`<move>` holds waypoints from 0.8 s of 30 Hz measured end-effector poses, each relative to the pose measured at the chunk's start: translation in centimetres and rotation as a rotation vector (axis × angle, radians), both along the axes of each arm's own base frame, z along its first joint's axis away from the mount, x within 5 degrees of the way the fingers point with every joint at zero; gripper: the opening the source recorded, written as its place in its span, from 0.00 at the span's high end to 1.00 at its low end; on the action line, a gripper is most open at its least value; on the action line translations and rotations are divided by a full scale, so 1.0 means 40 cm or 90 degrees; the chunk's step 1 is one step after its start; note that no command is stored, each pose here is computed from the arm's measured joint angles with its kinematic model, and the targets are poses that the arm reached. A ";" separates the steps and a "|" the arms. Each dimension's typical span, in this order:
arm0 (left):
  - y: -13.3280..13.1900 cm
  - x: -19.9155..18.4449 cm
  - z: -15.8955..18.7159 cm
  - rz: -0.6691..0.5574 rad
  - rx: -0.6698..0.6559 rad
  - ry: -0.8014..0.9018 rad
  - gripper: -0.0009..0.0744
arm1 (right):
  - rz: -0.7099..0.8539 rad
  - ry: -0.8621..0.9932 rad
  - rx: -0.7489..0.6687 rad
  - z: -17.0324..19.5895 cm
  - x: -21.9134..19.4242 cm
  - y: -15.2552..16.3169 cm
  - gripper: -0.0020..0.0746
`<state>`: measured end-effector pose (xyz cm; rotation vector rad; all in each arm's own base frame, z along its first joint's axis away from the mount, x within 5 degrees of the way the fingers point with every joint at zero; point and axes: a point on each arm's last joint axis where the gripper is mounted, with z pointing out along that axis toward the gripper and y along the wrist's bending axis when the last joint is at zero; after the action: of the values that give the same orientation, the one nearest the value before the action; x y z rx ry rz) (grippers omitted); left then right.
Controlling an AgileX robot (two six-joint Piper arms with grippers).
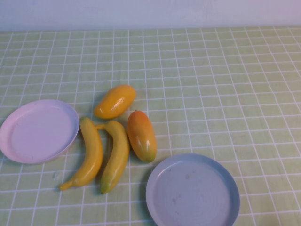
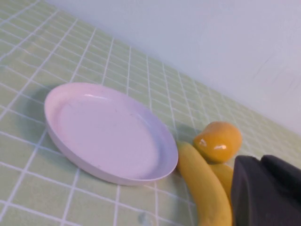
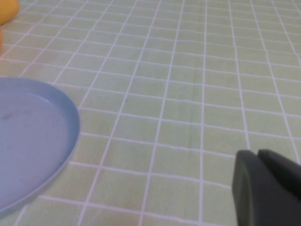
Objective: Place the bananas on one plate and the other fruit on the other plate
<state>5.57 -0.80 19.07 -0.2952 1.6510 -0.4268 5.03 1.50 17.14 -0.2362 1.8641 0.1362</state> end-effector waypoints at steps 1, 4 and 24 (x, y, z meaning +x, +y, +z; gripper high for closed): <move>-0.001 0.000 0.002 0.001 -0.031 -0.002 0.99 | 0.000 0.000 0.000 0.000 0.000 0.000 1.00; -0.002 0.000 0.004 0.001 -0.068 -0.003 0.99 | 0.000 0.000 0.000 0.000 0.000 0.000 1.00; -0.017 0.041 0.145 -0.036 -0.040 0.110 0.99 | 0.000 0.000 0.000 0.000 0.000 0.000 1.00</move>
<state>7.22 -1.48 24.86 -0.3409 1.8208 -0.5072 5.03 1.50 17.14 -0.2362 1.8641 0.1362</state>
